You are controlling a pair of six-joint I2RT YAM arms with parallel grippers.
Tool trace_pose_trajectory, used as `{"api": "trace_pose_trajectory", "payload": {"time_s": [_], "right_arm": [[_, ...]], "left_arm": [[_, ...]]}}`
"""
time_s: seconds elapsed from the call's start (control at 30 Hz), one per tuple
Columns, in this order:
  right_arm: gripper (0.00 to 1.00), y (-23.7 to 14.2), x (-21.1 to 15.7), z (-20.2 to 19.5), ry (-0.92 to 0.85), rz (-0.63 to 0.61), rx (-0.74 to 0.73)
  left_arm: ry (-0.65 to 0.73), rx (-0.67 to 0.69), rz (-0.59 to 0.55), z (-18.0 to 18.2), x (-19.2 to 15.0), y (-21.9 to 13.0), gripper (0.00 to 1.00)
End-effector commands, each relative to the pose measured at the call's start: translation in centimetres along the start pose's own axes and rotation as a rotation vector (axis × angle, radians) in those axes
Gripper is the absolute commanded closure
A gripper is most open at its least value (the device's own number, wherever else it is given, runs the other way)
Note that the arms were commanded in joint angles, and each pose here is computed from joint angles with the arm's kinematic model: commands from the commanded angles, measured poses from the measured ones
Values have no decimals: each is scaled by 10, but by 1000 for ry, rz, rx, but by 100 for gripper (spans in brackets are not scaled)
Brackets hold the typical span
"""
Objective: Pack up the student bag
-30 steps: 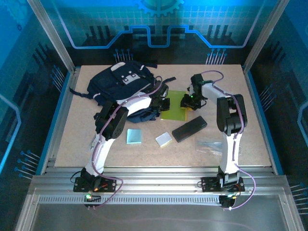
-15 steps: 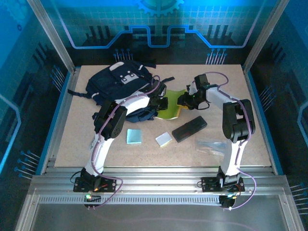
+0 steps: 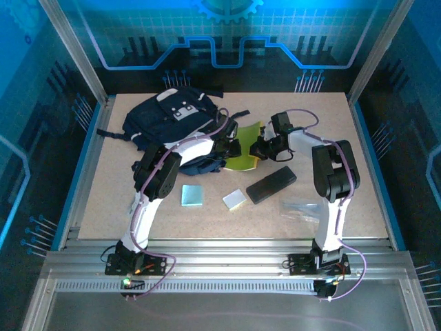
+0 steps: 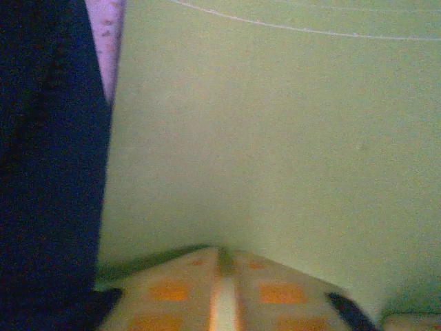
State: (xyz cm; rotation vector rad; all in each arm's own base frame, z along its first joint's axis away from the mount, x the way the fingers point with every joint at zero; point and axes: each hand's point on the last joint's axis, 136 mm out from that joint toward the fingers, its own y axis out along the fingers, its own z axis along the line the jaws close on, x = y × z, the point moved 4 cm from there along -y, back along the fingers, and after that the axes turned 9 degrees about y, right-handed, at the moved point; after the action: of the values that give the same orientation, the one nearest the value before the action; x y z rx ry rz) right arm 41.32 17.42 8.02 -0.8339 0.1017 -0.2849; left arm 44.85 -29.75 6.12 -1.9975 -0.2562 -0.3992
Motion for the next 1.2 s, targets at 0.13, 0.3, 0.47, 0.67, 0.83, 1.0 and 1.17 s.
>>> {"api": "trace_pose_trajectory", "payload": {"time_s": [0.13,0.3,0.47,0.67,0.83,1.0,1.17], "right_arm": [[100,-48,-9,25,-119,-74,-39],[100,-72,-18,22,-115,-78,-64],[100,-88,-26,20,-122,-93,-74],[100,-96,-32,18,-134,-93,-79],[100,-95,-38,17,-133,-80,-60],[100,-94,-41,13,-130,-75,-68],[100,-92,-42,10,-122,-75,-70]], "left_arm": [[86,-11,-7,-23,5,-59,35],[201,72,-61,-22,16,-107,30],[283,240,-56,8,12,-126,30],[353,511,-54,56,10,-134,27],[329,659,-37,96,17,-137,26],[301,704,-40,125,23,-138,27],[291,684,40,138,11,-117,27]]}}
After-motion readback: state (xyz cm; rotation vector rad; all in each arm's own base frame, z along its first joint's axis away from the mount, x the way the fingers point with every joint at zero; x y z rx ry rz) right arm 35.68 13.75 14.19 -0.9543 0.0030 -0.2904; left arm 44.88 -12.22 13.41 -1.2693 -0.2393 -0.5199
